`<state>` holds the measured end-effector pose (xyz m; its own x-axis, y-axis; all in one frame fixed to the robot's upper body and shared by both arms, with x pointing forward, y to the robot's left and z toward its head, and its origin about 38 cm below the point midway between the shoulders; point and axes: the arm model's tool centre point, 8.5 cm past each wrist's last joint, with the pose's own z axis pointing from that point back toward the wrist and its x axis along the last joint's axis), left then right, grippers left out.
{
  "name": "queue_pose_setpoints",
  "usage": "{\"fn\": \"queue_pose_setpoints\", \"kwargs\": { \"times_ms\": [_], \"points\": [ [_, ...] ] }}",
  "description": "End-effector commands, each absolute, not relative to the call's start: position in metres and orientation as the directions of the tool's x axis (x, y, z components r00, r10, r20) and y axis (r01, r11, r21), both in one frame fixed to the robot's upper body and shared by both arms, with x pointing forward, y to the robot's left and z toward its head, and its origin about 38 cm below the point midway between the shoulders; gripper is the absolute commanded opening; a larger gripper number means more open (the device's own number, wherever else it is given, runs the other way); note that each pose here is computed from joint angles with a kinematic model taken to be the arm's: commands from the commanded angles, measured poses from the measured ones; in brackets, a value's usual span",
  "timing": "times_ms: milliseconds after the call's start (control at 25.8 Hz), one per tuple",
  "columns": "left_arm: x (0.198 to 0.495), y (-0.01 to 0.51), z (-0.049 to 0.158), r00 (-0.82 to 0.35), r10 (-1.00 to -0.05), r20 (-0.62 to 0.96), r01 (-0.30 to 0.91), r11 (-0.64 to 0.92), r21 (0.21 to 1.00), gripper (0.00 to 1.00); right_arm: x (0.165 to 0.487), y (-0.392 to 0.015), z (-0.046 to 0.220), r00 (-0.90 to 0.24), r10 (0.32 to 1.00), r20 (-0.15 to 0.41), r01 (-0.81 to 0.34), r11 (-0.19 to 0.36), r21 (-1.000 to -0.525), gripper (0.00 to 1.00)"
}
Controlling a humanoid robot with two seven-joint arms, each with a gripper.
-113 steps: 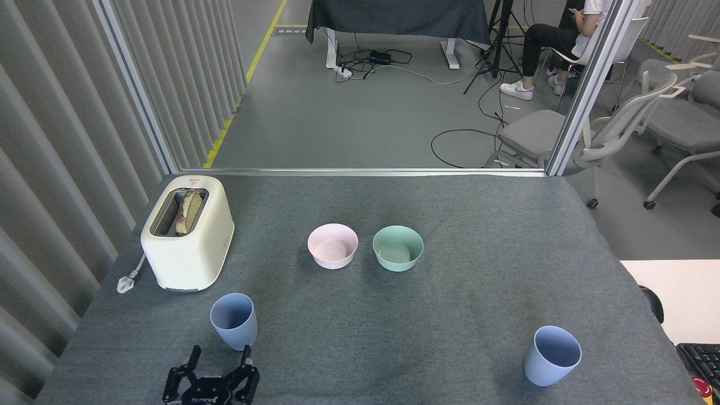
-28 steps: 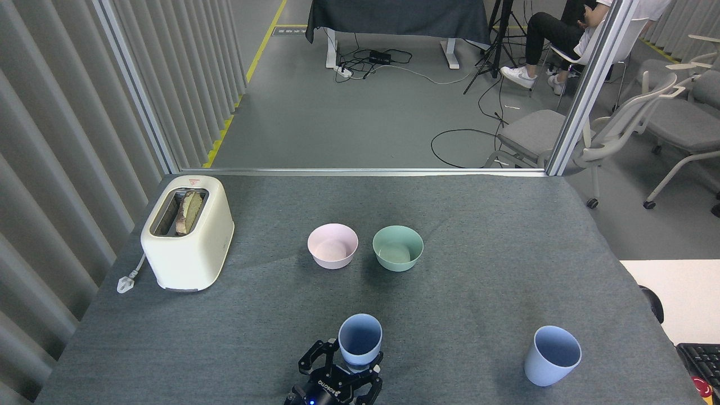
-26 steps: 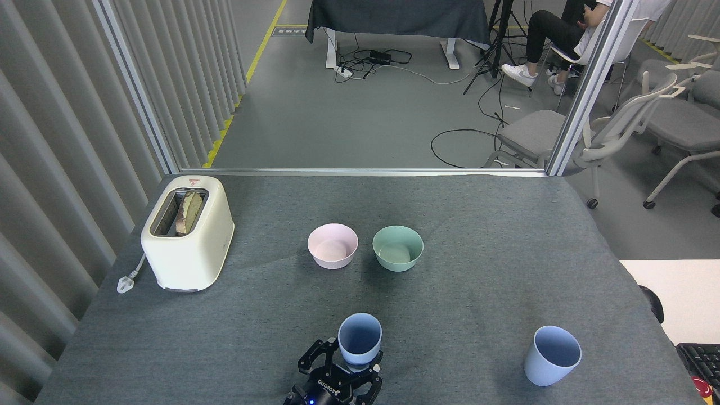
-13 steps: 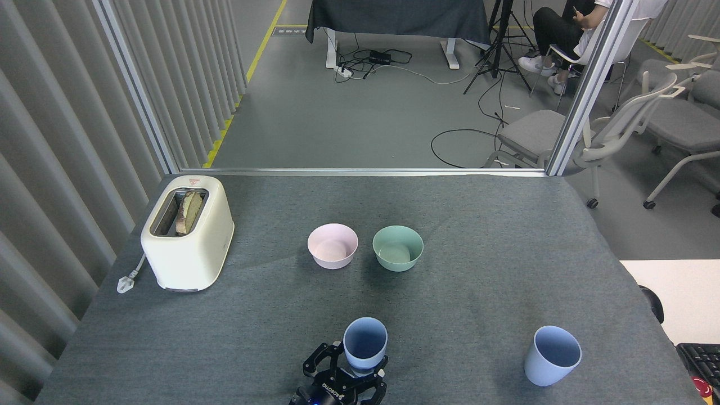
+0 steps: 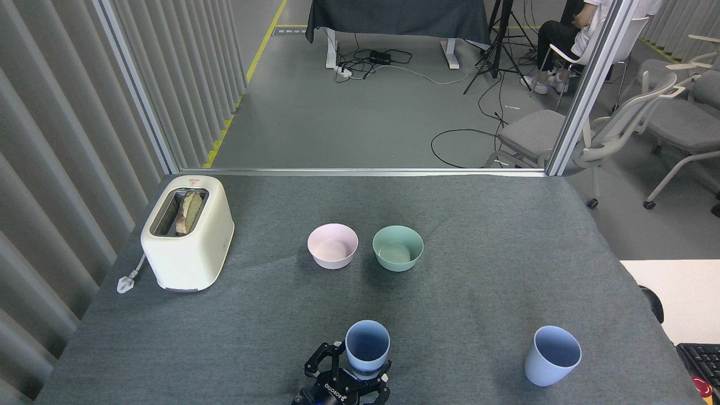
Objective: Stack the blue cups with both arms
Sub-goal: 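Lower the blue cup onto the table and open the left gripper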
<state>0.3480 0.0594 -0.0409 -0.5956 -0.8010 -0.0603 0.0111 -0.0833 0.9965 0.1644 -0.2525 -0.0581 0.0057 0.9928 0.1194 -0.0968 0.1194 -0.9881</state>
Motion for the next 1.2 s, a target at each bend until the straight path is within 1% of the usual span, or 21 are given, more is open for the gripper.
{"fn": "queue_pose_setpoints", "kwargs": {
  "times_ms": [0, 271, 348, 581, 735, 852, 968, 1084, 1161],
  "points": [
    [0.347, 0.059, -0.041, -0.594, -0.802, -0.055, 0.014, -0.079, 0.997, 0.99, 0.164, -0.253, -0.059, 0.006, 0.993, 0.119, -0.098, 0.119, -0.988, 1.00],
    [0.344, 0.062, -0.042, -0.589, -0.807, -0.044, 0.020, -0.069, 0.997, 1.00, 0.164, -0.253, -0.059, 0.006, 0.993, 0.119, -0.098, 0.119, -0.988, 1.00],
    [0.335, 0.065, -0.049, -0.584, -0.811, -0.032, 0.040, -0.068, 0.997, 1.00, 0.164, -0.253, -0.059, 0.006, 0.993, 0.119, -0.098, 0.119, -0.988, 1.00],
    [0.312, 0.076, -0.059, -0.573, -0.819, -0.020, 0.058, -0.065, 0.996, 1.00, 0.164, -0.252, -0.059, 0.003, 0.993, 0.119, -0.098, 0.119, -0.988, 1.00],
    [0.300, 0.102, -0.050, -0.518, -0.855, -0.017, 0.039, -0.043, 0.998, 1.00, 0.162, -0.252, -0.059, 0.005, 0.993, 0.121, -0.102, 0.121, -0.987, 1.00],
    [0.288, 0.130, -0.048, -0.465, -0.885, -0.027, 0.035, -0.049, 0.998, 1.00, 0.156, -0.258, -0.061, 0.019, 0.993, 0.118, -0.111, 0.120, -0.987, 1.00],
    [0.274, 0.158, -0.044, -0.411, -0.910, -0.042, 0.028, -0.058, 0.998, 1.00, 0.150, -0.280, -0.059, 0.069, 0.994, 0.088, -0.106, 0.095, -0.990, 1.00],
    [0.260, 0.179, -0.042, -0.353, -0.935, -0.042, 0.035, -0.058, 0.998, 1.00, 0.149, -0.296, -0.068, 0.097, 0.993, 0.061, -0.137, 0.074, -0.988, 1.00],
    [0.251, 0.188, -0.045, -0.328, -0.944, -0.041, 0.050, -0.061, 0.997, 1.00, 0.171, -0.303, -0.064, 0.081, 0.996, 0.041, -0.111, 0.050, -0.993, 1.00]
  ]
}}
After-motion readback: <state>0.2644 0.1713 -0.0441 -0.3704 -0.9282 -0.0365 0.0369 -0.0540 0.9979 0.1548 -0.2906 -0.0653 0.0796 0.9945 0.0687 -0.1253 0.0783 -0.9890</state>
